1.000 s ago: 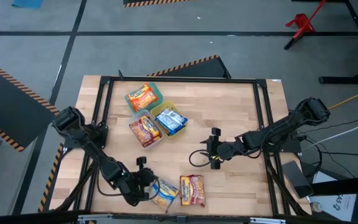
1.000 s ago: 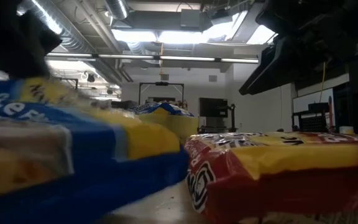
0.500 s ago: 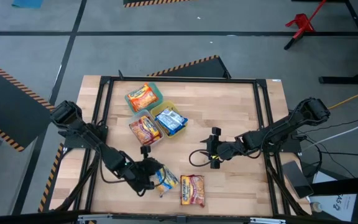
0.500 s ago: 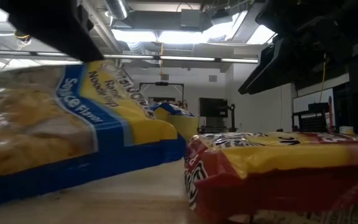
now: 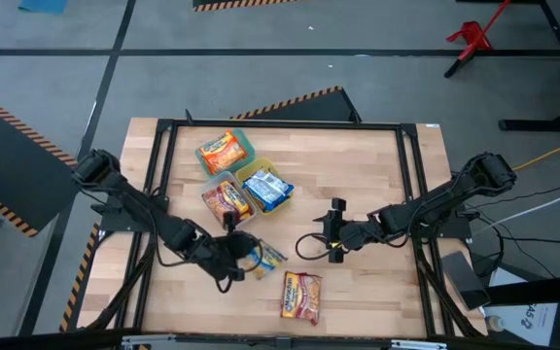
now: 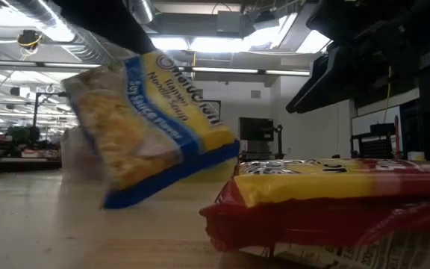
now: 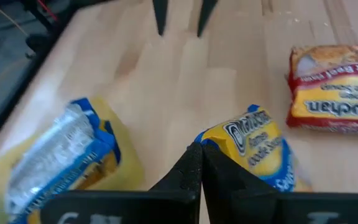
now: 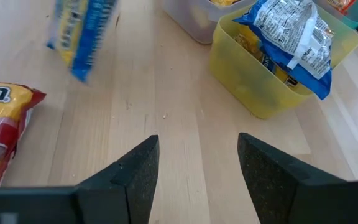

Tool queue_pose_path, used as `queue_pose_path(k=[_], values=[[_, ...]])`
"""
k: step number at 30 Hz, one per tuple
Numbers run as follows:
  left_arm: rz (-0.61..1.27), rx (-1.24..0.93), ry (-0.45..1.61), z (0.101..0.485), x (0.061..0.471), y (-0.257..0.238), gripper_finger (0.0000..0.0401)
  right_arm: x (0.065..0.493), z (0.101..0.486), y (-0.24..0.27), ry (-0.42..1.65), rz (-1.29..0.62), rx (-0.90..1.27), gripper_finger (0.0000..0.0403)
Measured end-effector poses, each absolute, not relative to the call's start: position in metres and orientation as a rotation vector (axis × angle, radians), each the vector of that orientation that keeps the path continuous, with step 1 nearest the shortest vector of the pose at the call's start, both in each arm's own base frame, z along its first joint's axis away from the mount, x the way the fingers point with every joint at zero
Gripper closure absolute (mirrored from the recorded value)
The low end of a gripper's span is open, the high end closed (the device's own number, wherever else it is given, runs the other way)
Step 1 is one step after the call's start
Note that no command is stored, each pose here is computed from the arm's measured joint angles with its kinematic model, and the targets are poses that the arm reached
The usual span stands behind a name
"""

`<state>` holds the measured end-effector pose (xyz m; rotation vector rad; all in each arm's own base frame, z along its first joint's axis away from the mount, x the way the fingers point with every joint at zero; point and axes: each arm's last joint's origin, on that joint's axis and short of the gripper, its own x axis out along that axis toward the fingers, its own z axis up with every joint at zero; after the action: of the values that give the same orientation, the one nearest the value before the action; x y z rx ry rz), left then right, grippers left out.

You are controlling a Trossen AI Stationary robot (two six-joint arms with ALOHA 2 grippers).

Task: Sort Maruchan noodles
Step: Put the bottom blue noodle pack into the yellow bin

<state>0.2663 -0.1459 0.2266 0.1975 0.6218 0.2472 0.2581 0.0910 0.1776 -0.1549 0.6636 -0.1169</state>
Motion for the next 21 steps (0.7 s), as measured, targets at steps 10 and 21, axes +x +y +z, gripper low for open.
queue_pose_path(k=[10, 21], values=[[0.254, 0.316, 0.608, 0.242, 0.270, -0.124, 0.0401, 0.258, 0.178, 0.091, 0.665, -0.119, -0.156, 0.0196], [0.258, 0.403, 0.569, 0.268, 0.266, -0.098, 0.0401, 0.257, 0.177, 0.090, 0.677, -0.125, -0.165, 0.0196]])
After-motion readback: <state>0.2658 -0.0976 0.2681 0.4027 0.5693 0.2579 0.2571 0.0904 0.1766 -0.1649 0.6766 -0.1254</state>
